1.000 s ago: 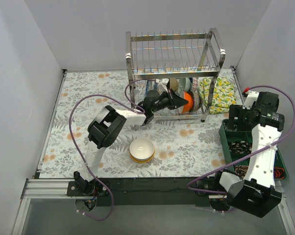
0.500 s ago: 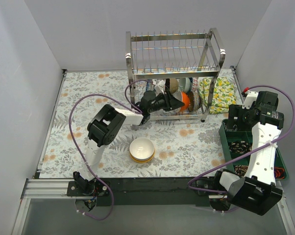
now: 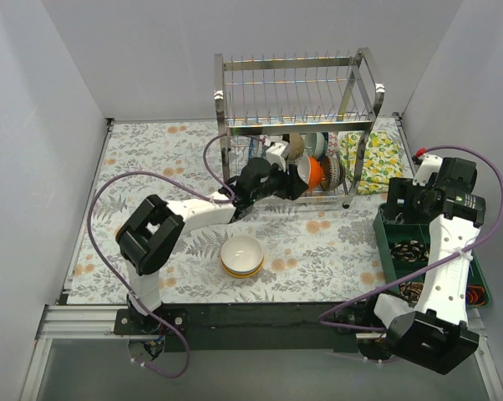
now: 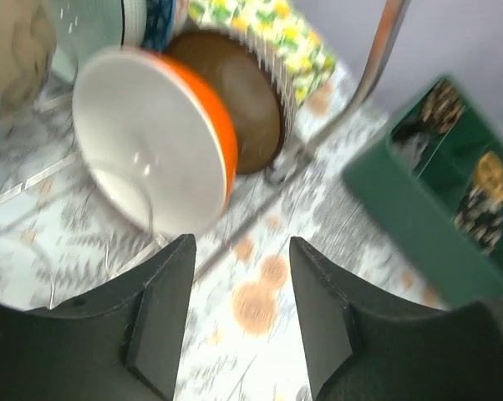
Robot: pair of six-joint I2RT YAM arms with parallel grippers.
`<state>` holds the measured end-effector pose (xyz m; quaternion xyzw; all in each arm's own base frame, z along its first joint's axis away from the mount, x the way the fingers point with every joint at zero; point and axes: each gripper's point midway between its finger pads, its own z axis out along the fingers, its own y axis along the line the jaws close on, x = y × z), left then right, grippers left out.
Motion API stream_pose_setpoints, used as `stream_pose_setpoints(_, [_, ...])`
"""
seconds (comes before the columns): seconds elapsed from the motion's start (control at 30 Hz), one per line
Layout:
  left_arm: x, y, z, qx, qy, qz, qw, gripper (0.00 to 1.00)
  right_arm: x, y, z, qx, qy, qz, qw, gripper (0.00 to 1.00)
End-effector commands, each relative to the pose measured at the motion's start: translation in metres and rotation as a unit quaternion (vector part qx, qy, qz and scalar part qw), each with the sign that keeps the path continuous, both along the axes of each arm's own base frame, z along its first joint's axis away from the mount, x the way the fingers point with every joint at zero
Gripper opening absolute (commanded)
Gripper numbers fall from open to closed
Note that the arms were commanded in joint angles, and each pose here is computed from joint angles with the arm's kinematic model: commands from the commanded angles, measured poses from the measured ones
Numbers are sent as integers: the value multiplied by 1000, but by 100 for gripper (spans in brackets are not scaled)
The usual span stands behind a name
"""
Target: Load the bowls into the dish rack
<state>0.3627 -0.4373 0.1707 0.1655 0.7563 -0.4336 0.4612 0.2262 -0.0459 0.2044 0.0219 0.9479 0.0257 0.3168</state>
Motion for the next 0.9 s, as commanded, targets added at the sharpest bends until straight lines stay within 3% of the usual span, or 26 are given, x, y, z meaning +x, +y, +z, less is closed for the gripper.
stream_pose_setpoints(0.0, [-43,30,-26,148,-80,-17,986,48,3,7,22,6,-43,11,999,93])
stream_pose_setpoints(0.03, [-53,37,-14,156,-115,-31,980,48,3,7,22,6,-46,14,999,93])
stream_pose_setpoints(0.1, [-85,52,-29,179,-129,-76,972,48,1,9,24,5,-50,20,999,93])
stream_pose_setpoints(0.13, [-97,61,-7,168,-158,-86,969,48,1,11,24,6,-52,23,998,93])
stream_pose_setpoints(0.17, [-117,66,-12,180,-163,-134,961,49,0,12,25,7,-56,27,998,94])
stream_pose_setpoints(0.23, [-140,78,-11,196,-168,-187,948,50,0,17,26,13,-61,37,997,94])
stream_pose_setpoints(0.3, [-171,94,-10,221,-161,-262,926,57,0,20,27,18,-64,44,997,94])
stream_pose_setpoints(0.5, [-223,134,-13,241,-154,-356,890,62,3,34,33,53,-81,58,994,94])
stream_pose_setpoints(0.6, [-235,144,-24,257,-113,-377,883,62,2,37,36,59,-88,62,992,94])
stream_pose_setpoints(0.87, [-235,175,-64,336,-143,-406,838,58,-1,40,41,61,-98,63,991,94])
